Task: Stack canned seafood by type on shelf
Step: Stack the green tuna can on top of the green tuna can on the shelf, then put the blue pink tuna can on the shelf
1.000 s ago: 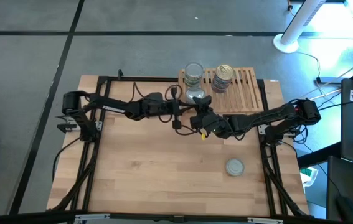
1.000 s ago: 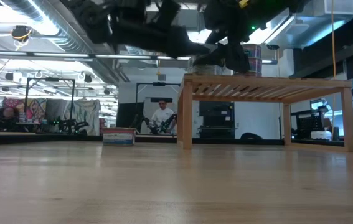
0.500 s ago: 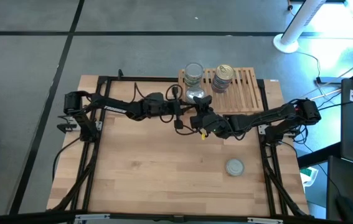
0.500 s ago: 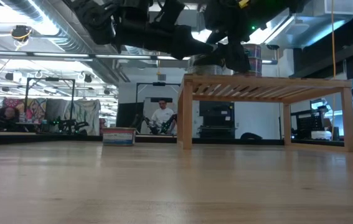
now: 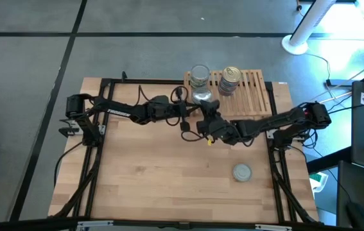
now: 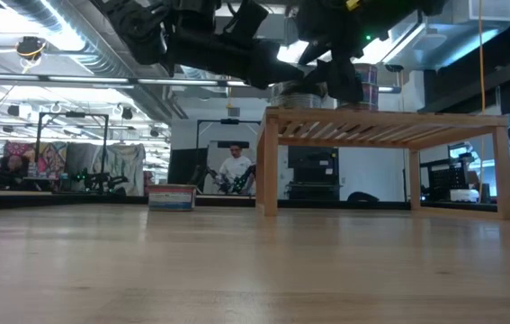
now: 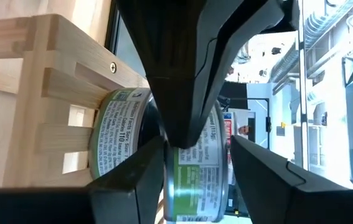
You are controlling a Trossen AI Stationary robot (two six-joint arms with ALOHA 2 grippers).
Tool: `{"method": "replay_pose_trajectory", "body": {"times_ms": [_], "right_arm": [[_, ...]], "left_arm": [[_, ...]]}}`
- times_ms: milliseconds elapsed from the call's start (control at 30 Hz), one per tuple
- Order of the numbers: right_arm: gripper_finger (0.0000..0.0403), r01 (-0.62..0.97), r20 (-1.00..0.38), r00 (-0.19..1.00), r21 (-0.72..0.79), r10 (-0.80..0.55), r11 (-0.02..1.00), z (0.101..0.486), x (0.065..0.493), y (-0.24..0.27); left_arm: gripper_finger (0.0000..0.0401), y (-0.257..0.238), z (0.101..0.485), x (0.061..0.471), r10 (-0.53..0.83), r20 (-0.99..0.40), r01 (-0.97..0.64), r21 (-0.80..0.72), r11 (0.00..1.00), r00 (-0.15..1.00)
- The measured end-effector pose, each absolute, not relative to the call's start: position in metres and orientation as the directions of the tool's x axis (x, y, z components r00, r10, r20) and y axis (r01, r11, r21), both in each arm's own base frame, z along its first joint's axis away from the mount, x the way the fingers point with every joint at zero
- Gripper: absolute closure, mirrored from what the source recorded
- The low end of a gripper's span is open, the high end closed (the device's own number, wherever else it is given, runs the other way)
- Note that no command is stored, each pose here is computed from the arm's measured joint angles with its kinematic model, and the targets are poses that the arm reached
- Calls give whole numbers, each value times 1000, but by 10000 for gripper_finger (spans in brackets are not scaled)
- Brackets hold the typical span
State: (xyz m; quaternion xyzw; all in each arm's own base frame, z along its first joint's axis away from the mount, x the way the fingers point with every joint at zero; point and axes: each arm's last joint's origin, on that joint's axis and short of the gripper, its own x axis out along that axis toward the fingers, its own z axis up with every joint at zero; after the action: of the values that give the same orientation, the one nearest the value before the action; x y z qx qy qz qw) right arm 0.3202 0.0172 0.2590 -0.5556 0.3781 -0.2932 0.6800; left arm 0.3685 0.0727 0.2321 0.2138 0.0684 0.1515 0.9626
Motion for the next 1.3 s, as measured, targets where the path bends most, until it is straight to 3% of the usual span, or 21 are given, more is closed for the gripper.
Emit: {"method": "replay_pose_trajectory", "body": {"times_ms": [433, 833, 1067, 1300], "right_arm": [[219, -11, -173, 540, -980, -824, 199, 260, 319, 26], [219, 33, -92, 391, -993, -916, 113, 262, 313, 31], [219, 85, -81, 472, -987, -878, 137, 265, 310, 59], [219, 196, -133, 609, -930, -782, 311, 261, 308, 80]], "left_arm": [[396, 72, 232, 368, 323, -70, -271, 393, 879, 944], [396, 57, 265, 353, 290, -43, -251, 387, 887, 956], [396, 52, 277, 323, 285, -263, -185, 349, 919, 922], [393, 48, 267, 295, 268, -527, -98, 327, 940, 807]]}}
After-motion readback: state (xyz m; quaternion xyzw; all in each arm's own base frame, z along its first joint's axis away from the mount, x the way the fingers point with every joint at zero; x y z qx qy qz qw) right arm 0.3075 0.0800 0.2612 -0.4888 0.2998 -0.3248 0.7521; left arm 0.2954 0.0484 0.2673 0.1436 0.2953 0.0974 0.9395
